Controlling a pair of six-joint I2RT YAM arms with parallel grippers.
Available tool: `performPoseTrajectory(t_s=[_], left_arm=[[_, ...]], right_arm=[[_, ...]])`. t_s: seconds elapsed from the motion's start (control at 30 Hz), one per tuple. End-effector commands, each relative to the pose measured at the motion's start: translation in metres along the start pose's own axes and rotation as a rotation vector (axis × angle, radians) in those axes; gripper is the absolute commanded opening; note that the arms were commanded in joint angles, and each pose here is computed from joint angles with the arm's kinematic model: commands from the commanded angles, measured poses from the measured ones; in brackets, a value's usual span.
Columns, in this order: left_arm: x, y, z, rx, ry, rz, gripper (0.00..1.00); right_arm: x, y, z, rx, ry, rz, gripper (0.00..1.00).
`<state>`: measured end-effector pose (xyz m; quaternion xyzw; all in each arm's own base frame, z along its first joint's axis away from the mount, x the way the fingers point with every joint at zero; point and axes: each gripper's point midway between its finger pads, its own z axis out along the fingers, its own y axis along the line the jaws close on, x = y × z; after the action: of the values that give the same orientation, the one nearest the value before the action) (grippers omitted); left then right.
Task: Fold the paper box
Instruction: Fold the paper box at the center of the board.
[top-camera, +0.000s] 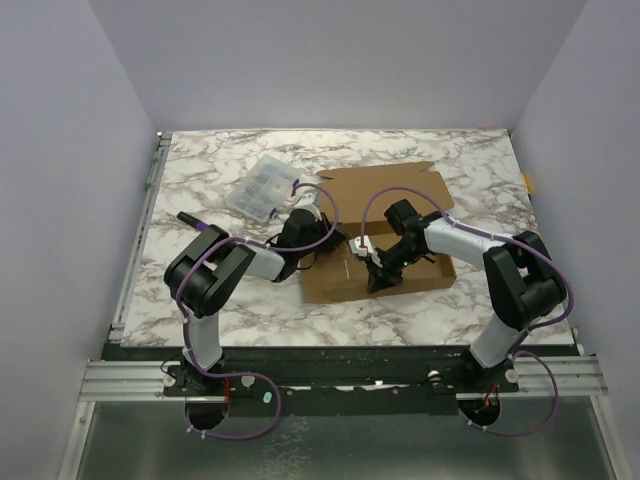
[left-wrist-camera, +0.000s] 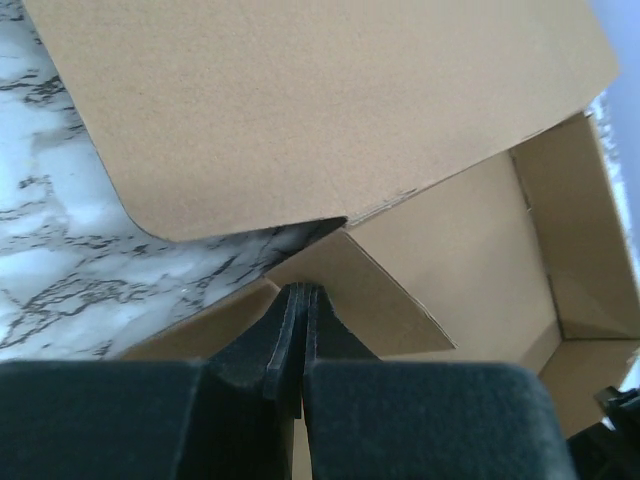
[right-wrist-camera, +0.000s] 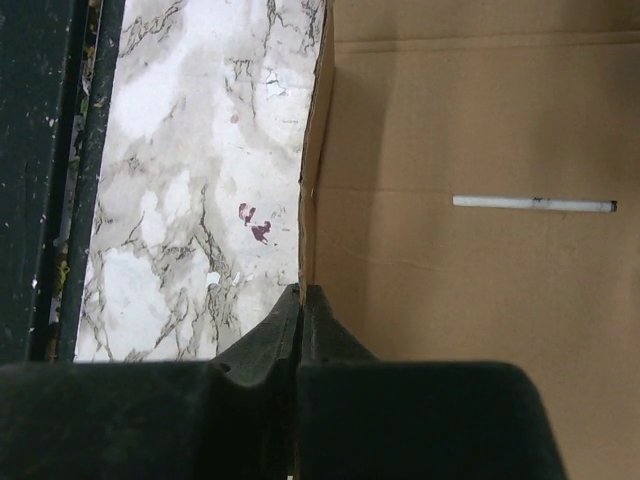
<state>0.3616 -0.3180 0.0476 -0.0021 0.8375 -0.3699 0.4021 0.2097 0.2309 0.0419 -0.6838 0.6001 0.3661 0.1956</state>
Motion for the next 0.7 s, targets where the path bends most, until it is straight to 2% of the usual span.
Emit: performPoseTrajectory(t_s=[0.0, 0.3, 0.67], left_arm=[[-0.015, -0.021, -0.001, 0.062, -0.106, -0.112, 0.03], [-0.018, -0.029, 0.007, 0.085, -0.158, -0.221, 0.01], [-0.015, -0.008, 0.018, -0.059, -0.272, -0.289, 0.0]], right_arm=[[0.001, 0.003, 0.006, -0.025, 0.005, 0.021, 0.0], [0.0, 0.002, 0.006, -0.025, 0.005, 0.024, 0.0], [-0.001, 0.004, 0.006, -0.029, -0.001, 0.028, 0.0]])
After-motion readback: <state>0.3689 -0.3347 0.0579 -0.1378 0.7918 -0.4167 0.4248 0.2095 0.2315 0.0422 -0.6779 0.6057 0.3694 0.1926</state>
